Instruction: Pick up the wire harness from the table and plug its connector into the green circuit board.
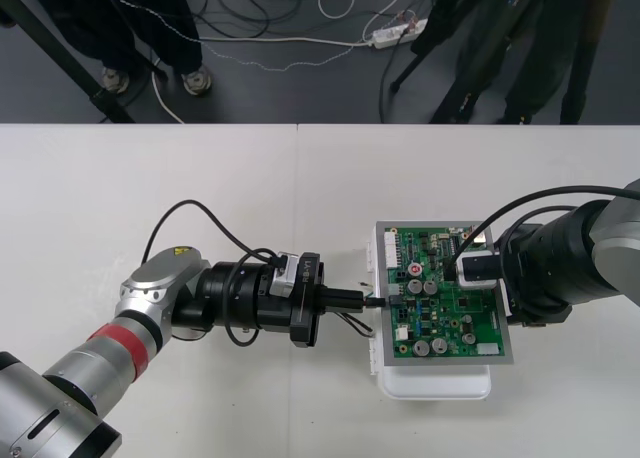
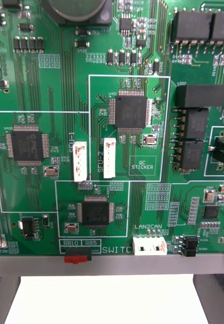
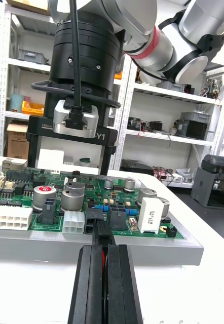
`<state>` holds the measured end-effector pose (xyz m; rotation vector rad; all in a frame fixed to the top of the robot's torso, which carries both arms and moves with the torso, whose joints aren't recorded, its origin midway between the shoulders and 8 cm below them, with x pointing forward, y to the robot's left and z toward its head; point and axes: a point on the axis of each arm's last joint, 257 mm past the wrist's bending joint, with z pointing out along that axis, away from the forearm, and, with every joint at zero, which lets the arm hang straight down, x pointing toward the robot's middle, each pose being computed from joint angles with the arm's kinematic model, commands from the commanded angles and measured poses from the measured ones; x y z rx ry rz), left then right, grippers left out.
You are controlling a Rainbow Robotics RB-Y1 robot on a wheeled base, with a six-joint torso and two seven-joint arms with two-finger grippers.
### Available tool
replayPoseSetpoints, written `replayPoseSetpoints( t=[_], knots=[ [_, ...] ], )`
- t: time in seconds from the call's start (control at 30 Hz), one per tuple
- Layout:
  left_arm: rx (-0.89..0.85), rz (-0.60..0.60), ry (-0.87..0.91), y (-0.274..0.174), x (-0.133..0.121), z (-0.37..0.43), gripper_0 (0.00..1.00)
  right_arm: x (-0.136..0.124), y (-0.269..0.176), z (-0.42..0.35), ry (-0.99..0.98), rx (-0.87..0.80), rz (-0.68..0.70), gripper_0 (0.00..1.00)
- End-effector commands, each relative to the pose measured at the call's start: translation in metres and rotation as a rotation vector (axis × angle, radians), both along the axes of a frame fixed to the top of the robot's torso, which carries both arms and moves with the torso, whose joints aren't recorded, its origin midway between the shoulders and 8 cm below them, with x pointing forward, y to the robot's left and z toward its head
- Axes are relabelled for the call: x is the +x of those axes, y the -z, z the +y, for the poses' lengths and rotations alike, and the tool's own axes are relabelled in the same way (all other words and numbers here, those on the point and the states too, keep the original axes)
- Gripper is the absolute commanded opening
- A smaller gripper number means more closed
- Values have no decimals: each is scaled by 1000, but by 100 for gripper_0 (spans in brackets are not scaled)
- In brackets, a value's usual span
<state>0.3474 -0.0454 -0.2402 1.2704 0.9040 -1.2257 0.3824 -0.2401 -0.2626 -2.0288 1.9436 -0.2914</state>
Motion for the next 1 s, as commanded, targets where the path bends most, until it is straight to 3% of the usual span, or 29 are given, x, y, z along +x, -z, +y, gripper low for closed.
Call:
replayPoseSetpoints(
  t=[0.03, 1.0],
  knots=[
    [-20, -82, 59, -24, -1, -2, 0, 4, -11, 20, -89, 13, -31, 100],
    [-23, -82, 40, -27, 5, -15, 0, 3, -11, 21, -92, 16, -28, 100]
  ],
)
